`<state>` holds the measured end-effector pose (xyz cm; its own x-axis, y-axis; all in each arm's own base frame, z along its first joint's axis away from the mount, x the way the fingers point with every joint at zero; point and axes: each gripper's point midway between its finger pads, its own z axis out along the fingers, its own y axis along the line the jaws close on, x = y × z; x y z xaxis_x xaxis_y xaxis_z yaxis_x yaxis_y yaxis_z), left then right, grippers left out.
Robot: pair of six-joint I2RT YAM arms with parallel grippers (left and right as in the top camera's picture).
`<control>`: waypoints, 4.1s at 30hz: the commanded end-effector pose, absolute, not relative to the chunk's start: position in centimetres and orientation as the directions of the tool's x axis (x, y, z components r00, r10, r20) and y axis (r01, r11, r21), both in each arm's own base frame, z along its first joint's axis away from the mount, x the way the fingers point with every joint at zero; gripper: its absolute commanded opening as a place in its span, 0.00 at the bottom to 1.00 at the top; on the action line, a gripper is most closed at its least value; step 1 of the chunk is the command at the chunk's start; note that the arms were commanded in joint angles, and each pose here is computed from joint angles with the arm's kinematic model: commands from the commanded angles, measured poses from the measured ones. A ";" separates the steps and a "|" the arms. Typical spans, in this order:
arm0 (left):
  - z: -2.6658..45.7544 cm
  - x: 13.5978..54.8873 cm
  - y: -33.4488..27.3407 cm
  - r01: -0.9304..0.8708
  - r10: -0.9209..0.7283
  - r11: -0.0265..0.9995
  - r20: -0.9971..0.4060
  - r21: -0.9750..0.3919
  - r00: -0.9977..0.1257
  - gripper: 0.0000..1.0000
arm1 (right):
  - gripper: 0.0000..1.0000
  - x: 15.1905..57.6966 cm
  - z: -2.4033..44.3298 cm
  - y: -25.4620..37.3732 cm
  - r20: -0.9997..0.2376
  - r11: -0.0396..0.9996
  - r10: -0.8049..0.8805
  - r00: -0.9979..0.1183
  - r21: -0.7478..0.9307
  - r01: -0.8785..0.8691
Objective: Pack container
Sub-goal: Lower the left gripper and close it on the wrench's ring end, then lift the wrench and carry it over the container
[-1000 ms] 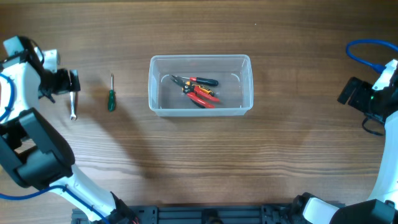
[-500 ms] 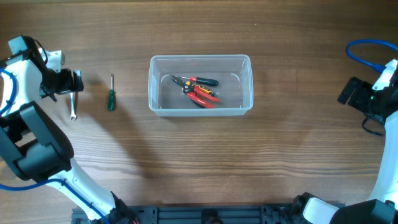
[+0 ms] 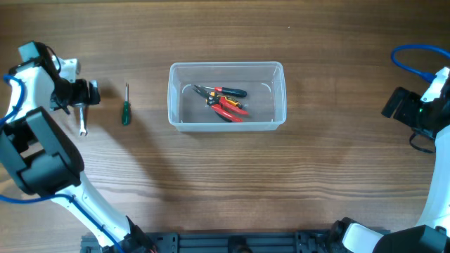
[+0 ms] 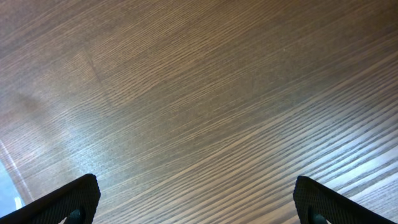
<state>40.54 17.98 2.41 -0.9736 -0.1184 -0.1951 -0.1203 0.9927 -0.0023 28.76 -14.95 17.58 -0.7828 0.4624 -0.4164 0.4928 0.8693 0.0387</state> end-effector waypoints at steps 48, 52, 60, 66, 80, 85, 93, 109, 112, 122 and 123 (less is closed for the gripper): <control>-0.4 40.3 19.4 -0.089 -0.084 0.996 -0.153 0.025 -0.985 0.52 | 1.00 28.8 17.5 -14.9 -0.414 0.862 0.478 -0.775 0.053 0.503; -0.4 40.4 19.4 -0.090 -0.084 0.996 -0.157 0.026 -0.984 0.39 | 1.00 28.8 17.5 -14.9 -0.413 0.862 0.478 -0.775 0.053 0.503; -0.4 40.4 19.4 -0.090 -0.085 0.996 -0.158 0.027 -0.984 0.24 | 1.00 28.8 17.5 -14.9 -0.414 0.862 0.478 -0.775 0.054 0.504; -0.3 40.5 19.4 -0.090 -0.084 0.996 -0.160 0.028 -0.983 0.13 | 1.00 28.8 17.5 -14.9 -0.414 0.862 0.478 -0.775 0.054 0.504; 1.2 41.7 20.0 -0.168 -0.160 0.985 -0.203 0.027 -0.966 0.04 | 1.00 28.8 17.5 -14.9 -0.414 0.862 0.478 -0.775 0.053 0.503; 6.4 44.2 19.5 -0.142 -0.121 0.988 -0.292 0.053 -0.949 0.04 | 1.00 28.8 17.5 -14.9 -0.413 0.862 0.478 -0.775 0.054 0.504; 18.5 48.4 8.1 0.124 0.053 0.988 -0.559 -0.089 -0.827 0.04 | 1.00 28.8 17.5 -14.9 -0.414 0.862 0.478 -0.775 0.053 0.503; 23.5 42.2 -18.1 0.714 0.554 0.700 -0.609 -0.029 -0.568 0.04 | 1.00 28.8 17.5 -14.9 -0.414 0.863 0.478 -0.775 0.053 0.503; 22.5 41.2 -19.6 0.766 0.615 0.643 -0.583 -0.018 -0.531 0.04 | 1.00 28.8 17.5 -14.9 -0.413 0.862 0.478 -0.775 0.053 0.503; 15.5 41.6 -21.0 0.774 0.662 0.624 -0.457 -0.104 -0.595 0.04 | 1.00 28.8 17.5 -14.9 -0.413 0.862 0.478 -0.775 0.054 0.504; 14.6 41.6 -21.1 0.774 0.666 0.623 -0.440 -0.115 -0.602 0.04 | 1.00 28.8 17.5 -14.9 -0.414 0.862 0.478 -0.775 0.053 0.503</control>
<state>41.50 -20.28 17.25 -0.6020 0.6388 -0.4791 0.7536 0.6529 -0.0764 28.76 -14.95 17.58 -0.7828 0.4624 -0.4164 0.4928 0.8693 0.0387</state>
